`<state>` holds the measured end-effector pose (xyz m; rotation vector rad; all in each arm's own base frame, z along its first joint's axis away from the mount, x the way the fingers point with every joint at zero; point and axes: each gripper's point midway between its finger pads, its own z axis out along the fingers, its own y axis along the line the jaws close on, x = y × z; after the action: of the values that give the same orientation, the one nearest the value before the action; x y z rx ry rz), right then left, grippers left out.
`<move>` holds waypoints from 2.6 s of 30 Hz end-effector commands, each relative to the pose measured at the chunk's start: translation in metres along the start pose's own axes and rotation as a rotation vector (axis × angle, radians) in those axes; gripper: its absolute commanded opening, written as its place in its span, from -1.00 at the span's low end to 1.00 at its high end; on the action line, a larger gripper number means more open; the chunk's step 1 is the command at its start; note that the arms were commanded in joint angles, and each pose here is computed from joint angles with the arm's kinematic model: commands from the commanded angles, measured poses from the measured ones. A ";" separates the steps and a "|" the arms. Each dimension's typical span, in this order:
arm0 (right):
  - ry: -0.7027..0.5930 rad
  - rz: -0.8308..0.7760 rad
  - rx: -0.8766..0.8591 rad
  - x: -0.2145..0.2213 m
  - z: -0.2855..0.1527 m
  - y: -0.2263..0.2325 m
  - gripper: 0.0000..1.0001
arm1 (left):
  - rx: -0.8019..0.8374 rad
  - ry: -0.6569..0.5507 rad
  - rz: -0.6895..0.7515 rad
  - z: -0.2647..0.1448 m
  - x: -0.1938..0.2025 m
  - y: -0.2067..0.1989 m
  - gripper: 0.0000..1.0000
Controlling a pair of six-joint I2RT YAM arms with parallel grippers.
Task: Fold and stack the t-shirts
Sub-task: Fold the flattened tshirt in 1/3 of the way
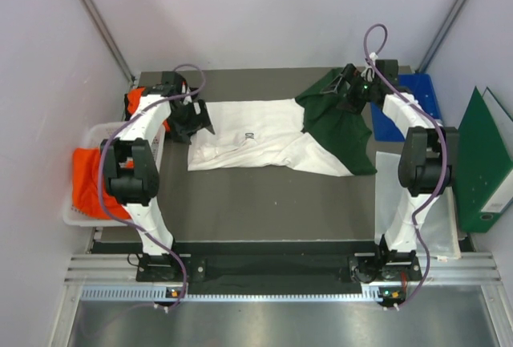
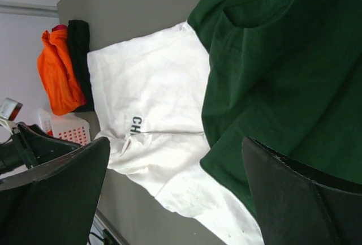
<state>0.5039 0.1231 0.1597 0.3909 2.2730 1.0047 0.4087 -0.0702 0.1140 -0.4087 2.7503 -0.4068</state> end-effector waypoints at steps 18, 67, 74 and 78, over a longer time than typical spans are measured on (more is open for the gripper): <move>0.004 -0.013 -0.025 -0.006 0.004 0.004 0.99 | -0.011 0.105 0.027 0.036 0.041 0.000 -0.11; 0.167 0.086 0.486 0.067 -0.070 -0.089 0.99 | -0.124 0.052 0.034 0.041 -0.006 0.036 0.75; 0.191 0.109 0.693 0.076 -0.093 -0.116 0.99 | -0.166 0.127 0.054 0.062 0.013 0.038 0.34; 0.224 0.091 0.765 0.082 -0.106 -0.124 0.98 | -0.161 0.154 0.060 0.069 0.020 0.036 -0.43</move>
<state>0.3752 0.0396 0.0767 0.7363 2.7964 0.3271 0.4110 -0.0597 0.0348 -0.3647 2.9283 -0.2251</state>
